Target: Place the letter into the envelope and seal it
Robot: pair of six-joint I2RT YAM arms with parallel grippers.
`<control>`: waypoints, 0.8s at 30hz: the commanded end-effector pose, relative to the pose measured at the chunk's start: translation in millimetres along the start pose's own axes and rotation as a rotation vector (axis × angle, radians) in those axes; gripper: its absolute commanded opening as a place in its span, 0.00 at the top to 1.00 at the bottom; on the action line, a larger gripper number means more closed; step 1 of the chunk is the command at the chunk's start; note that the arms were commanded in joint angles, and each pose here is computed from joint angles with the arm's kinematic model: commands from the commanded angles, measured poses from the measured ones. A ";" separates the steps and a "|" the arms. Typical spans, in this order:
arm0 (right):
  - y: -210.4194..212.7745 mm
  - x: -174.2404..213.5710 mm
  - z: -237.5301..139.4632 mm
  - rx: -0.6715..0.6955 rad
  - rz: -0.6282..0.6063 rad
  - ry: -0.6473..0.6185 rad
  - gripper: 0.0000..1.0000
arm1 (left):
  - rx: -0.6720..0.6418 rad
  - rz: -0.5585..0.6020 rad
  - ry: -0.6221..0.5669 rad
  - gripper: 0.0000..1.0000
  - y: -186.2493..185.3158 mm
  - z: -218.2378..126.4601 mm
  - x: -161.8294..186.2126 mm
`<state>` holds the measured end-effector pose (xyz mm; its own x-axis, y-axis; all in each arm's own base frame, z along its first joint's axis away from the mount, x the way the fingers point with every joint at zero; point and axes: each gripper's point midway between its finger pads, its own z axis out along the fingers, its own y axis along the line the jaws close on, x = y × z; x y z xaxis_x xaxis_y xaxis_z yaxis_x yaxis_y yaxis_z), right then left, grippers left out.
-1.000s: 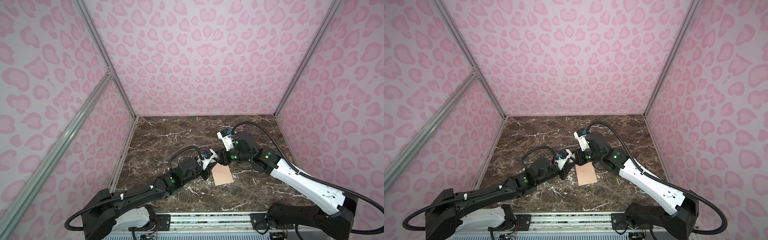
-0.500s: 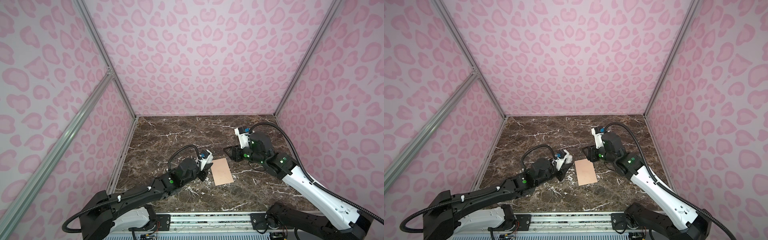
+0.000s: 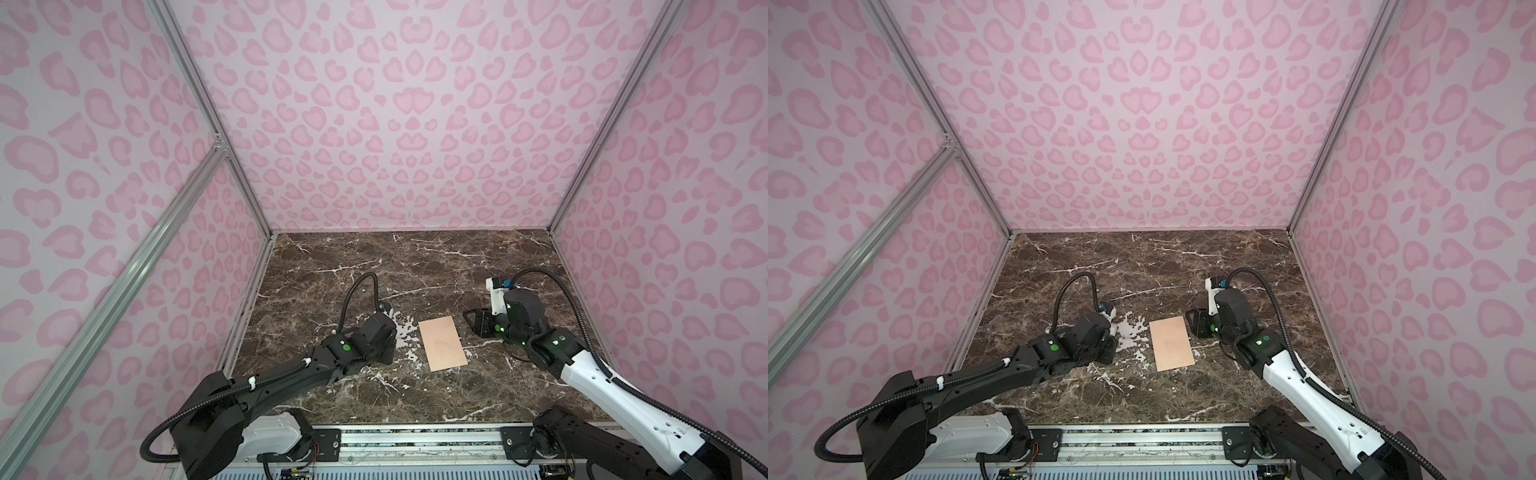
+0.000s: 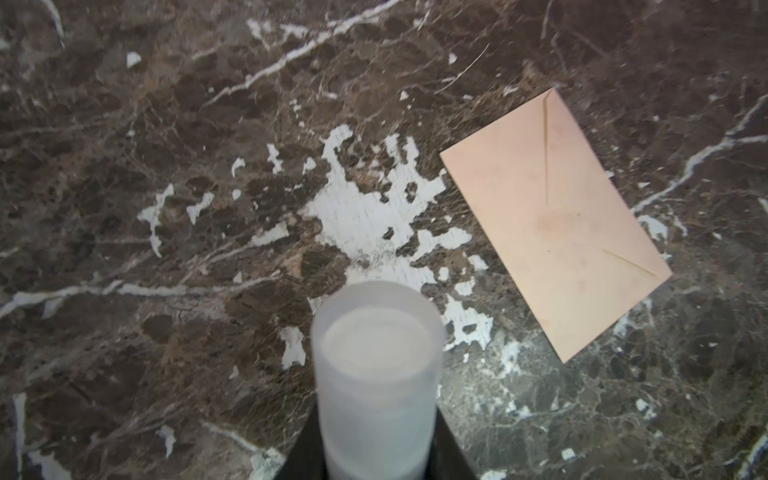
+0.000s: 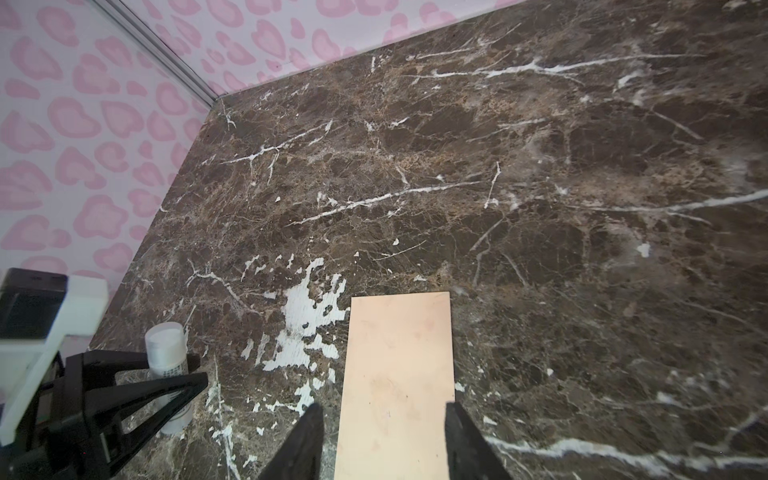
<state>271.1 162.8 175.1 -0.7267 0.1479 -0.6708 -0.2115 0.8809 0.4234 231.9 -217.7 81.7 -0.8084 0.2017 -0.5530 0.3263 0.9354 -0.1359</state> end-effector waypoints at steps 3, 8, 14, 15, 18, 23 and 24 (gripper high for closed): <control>-2.8 -7.7 0.9 0.009 0.009 -0.044 0.51 | -0.039 -0.097 0.168 0.88 9.0 13.9 28.7; -7.7 -5.1 -2.1 0.025 0.008 -0.047 0.51 | -0.066 -0.150 0.237 0.87 19.2 26.1 43.2; -12.5 -4.1 -3.6 0.034 0.017 -0.052 0.51 | -0.106 -0.179 0.297 0.85 32.1 33.5 60.3; -13.5 -3.6 -3.0 0.036 0.018 -0.051 0.51 | -0.110 -0.179 0.304 0.85 33.2 34.7 62.0; -13.2 -3.6 -2.0 0.034 0.020 -0.050 0.51 | -0.120 -0.182 0.322 0.82 35.4 38.8 66.3; -12.4 -4.8 -2.2 0.032 0.017 -0.046 0.51 | -0.128 -0.189 0.346 0.77 36.8 44.1 72.0; -12.2 -5.1 -2.6 0.032 0.015 -0.046 0.51 | -0.130 -0.190 0.346 0.75 37.2 44.3 72.0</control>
<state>272.5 149.5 170.4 -0.7116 0.1800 -0.6791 -0.1714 0.8929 0.4163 221.5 -191.1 12.7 -0.9535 0.0894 -0.2879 0.1280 0.9847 -0.1182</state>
